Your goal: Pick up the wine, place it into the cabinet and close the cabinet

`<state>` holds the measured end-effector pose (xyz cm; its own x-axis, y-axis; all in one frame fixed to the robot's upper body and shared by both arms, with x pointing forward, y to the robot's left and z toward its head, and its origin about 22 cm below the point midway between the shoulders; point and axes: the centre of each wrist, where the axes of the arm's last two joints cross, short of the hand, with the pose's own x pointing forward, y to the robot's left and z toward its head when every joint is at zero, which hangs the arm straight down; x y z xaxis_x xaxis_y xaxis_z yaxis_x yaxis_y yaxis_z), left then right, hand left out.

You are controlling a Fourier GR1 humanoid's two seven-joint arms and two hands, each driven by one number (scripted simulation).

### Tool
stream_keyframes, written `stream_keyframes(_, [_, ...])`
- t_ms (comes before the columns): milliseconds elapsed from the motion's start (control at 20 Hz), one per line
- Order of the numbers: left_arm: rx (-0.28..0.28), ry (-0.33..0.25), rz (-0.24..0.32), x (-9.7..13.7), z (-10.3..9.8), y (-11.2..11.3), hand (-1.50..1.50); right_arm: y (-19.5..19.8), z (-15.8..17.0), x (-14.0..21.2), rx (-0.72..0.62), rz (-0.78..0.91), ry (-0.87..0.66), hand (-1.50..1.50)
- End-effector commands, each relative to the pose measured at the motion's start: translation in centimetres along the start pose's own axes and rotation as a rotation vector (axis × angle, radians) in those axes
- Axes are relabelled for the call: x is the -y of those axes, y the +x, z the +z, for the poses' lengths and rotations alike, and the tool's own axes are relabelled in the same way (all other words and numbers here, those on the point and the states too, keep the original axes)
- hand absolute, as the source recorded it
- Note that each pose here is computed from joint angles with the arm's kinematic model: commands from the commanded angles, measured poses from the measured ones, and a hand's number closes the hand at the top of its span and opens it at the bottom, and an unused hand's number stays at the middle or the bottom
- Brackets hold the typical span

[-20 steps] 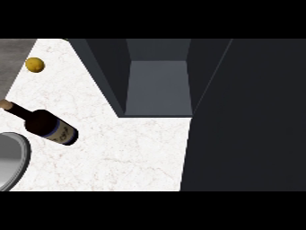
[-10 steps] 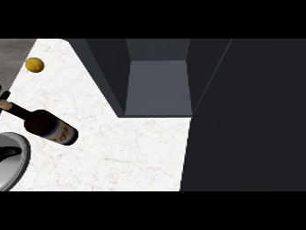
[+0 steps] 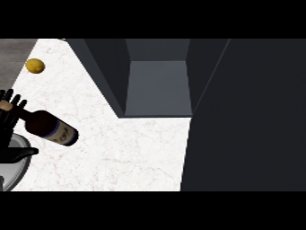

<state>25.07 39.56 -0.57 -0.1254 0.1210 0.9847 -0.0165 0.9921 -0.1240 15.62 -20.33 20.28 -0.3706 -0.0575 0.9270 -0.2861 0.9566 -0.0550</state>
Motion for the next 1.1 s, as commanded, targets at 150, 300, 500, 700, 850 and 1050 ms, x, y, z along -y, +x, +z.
stream_keyframes(150, [-0.034, 0.011, 0.036, -2.2, -0.2, -3.9, -1.50, 1.4, 1.6, 0.4, 0.045, -0.021, 0.020, -1.50])
stream_keyframes(300, [-0.055, 0.016, 0.019, -2.9, 2.4, -5.3, -1.50, 0.6, 1.2, -0.4, 0.033, -0.014, 0.017, -1.50])
stream_keyframes(500, [-0.065, 0.015, 0.042, -1.8, 2.5, -7.9, -1.50, 1.2, 1.8, -0.1, 0.050, -0.018, -0.007, -1.50])
stream_keyframes(700, [-0.086, -0.011, 0.062, -1.8, 0.8, -8.5, -1.50, 0.9, 0.4, 0.0, 0.043, -0.025, 0.018, -1.50])
stream_keyframes(850, [-0.078, -0.006, 0.107, -1.5, 2.3, -10.3, -1.50, -0.6, 1.0, 0.8, 0.048, -0.018, 0.010, -1.50])
stream_keyframes(1050, [-0.089, -0.004, 0.192, -2.2, 1.6, -10.1, -1.50, 1.0, 1.5, 0.3, 0.041, -0.017, 0.033, -1.50])
